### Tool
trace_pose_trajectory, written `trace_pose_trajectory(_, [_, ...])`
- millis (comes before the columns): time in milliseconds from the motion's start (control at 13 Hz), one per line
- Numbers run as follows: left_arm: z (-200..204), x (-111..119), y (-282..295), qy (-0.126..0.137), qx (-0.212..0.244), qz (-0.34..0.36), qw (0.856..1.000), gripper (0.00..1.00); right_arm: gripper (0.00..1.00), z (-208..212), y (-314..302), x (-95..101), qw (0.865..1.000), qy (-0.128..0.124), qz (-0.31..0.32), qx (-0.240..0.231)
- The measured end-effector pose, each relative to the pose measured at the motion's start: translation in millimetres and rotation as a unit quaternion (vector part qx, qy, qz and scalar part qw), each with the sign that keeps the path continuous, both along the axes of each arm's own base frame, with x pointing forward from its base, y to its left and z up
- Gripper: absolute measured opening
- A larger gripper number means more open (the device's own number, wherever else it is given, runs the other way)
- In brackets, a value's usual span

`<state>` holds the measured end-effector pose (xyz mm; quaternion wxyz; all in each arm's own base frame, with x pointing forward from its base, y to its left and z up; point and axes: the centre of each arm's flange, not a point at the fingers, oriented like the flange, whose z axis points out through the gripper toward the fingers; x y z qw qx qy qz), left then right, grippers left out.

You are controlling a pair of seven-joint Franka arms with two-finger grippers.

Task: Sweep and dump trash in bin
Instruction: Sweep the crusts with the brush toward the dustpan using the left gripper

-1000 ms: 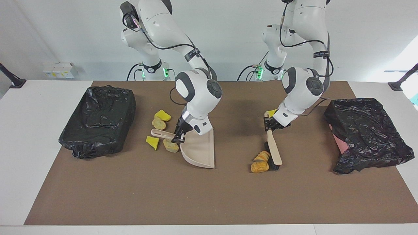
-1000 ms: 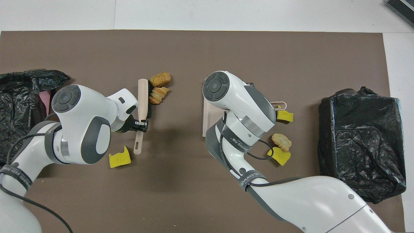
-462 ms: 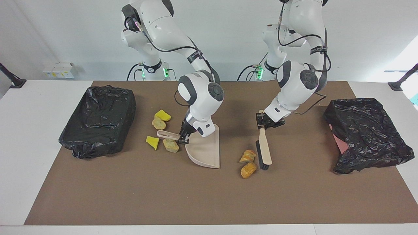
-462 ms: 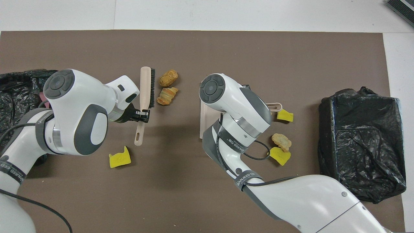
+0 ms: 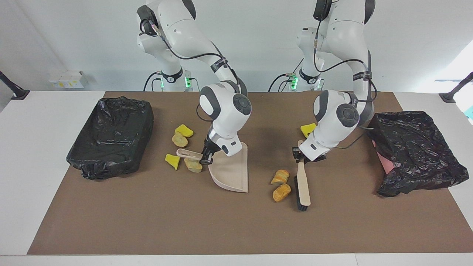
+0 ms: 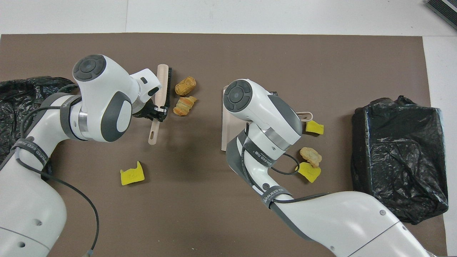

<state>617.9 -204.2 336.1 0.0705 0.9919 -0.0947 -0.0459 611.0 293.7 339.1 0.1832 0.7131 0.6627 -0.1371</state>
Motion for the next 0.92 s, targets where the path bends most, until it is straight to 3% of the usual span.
trace_pose_trajectory(538, [-4.0, -39.2, -75.6, 0.036, 0.005, -0.07, 0.997, 0.26, 0.33, -1.0, -1.1, 0.9, 1.0, 0.0, -0.001, 0.001])
trace_pose_trajectory(923, [-1.8, -88.9, -144.5, 0.081, -0.068, -0.071, 0.992, 0.26, 0.33, -2.6, -1.5, 0.9, 1.0, 0.001, -0.001, 0.001])
